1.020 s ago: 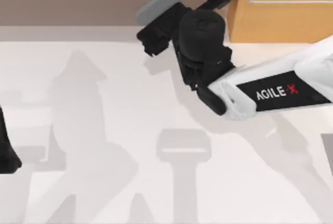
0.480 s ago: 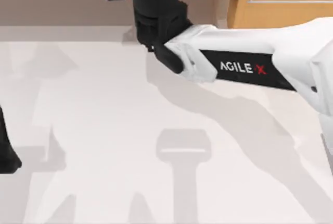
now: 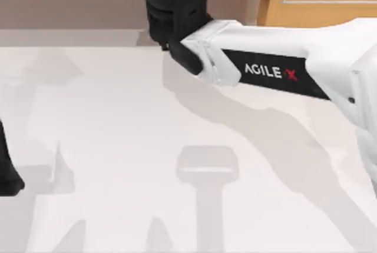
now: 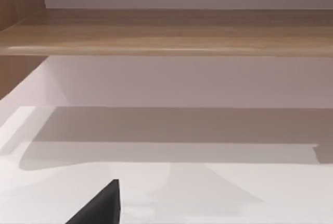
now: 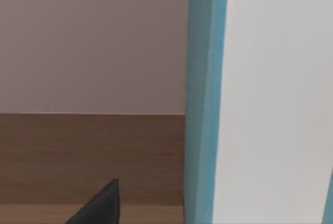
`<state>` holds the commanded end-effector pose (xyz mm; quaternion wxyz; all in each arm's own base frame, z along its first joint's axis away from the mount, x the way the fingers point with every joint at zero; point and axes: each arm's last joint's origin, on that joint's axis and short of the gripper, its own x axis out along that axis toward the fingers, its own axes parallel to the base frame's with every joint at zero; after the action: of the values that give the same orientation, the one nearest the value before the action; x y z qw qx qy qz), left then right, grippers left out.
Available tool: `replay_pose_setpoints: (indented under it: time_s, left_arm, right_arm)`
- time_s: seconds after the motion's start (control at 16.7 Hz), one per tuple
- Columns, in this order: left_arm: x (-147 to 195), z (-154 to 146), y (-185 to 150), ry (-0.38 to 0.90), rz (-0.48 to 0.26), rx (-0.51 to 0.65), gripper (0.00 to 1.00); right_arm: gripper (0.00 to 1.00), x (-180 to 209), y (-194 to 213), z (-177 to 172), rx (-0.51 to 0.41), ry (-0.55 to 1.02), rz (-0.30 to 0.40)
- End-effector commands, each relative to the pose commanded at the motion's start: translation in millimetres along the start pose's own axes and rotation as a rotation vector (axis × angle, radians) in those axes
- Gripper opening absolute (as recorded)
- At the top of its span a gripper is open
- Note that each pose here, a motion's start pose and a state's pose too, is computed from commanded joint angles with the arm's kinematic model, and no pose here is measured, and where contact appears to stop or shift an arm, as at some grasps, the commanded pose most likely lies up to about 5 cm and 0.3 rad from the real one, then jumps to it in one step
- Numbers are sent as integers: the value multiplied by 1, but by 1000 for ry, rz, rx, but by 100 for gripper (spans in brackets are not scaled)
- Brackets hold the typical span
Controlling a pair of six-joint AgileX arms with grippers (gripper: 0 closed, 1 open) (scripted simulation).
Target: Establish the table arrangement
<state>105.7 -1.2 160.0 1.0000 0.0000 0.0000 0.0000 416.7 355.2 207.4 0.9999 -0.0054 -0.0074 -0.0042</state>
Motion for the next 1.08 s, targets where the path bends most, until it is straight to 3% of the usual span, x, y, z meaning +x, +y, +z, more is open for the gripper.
replay_pose_setpoints:
  time_s: [0.66,1.08]
  left_arm:
    - [0,0,0,0,0,0,100]
    - [0,0,0,0,0,0,100]
  right_arm:
    - [100,19,2,-3,-2,4,1]
    - [47,19,2,-3,-2,4,1]
